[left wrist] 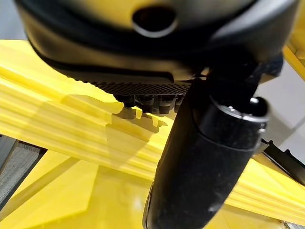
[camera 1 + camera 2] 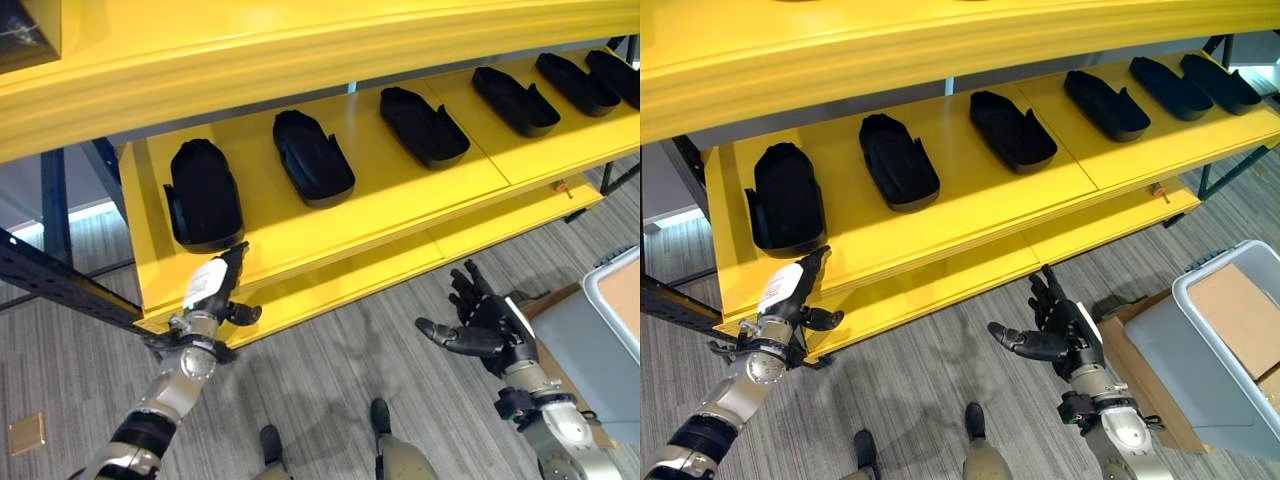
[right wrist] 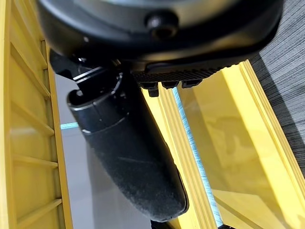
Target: Move parts from the plastic box to the shelf.
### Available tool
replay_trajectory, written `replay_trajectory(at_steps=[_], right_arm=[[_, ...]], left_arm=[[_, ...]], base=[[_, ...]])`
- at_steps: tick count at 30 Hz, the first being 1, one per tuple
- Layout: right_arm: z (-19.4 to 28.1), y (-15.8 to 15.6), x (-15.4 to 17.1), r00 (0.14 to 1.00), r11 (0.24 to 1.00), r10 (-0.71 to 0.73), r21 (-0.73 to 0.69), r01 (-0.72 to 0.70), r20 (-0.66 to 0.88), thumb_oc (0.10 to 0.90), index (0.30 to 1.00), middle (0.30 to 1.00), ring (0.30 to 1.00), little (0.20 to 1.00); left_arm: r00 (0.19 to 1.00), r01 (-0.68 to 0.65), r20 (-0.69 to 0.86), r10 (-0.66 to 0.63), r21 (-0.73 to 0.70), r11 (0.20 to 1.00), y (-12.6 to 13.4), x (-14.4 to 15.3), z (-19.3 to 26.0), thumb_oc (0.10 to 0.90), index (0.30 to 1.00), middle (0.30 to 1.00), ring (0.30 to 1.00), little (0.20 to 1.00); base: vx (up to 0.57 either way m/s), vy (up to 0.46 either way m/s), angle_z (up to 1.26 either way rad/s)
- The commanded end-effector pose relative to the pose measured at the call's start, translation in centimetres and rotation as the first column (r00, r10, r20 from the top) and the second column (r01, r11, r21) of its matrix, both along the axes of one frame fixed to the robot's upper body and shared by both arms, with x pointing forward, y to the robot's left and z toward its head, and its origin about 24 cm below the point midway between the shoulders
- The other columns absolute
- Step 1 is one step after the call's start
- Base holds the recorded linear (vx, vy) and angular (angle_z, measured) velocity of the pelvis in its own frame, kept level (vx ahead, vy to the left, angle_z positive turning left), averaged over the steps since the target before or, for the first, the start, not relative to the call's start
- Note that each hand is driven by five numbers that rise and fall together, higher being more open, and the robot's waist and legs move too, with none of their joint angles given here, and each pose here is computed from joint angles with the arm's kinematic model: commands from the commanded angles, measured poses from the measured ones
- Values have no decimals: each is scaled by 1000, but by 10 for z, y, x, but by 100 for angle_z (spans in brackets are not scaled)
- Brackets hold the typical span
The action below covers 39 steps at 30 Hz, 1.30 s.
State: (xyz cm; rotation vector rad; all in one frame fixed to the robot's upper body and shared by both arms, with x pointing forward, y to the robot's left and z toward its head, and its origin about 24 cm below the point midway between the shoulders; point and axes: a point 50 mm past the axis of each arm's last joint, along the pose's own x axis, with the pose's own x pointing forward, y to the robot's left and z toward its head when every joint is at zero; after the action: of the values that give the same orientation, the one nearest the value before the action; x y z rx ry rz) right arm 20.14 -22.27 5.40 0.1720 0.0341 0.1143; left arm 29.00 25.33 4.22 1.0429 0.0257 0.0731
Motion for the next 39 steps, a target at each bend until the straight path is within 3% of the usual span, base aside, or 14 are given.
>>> replay_trajectory(at_steps=[1, 39], right_arm=[[55, -1, 16, 955, 1000, 8, 0, -9, 295, 900, 1000, 1000, 1000, 1000], [54, -4, 17, 957, 1000, 3, 2, -4, 291, 900, 1000, 1000, 1000, 1000]], left_arm=[[986, -29, 163, 12, 105, 994, 17, 29, 51, 900, 1000, 1000, 1000, 1000], [972, -16, 234, -27, 178, 984, 17, 41, 79, 900, 1000, 1000, 1000, 1000]], base=[[0, 0, 0], [1, 2, -1]])
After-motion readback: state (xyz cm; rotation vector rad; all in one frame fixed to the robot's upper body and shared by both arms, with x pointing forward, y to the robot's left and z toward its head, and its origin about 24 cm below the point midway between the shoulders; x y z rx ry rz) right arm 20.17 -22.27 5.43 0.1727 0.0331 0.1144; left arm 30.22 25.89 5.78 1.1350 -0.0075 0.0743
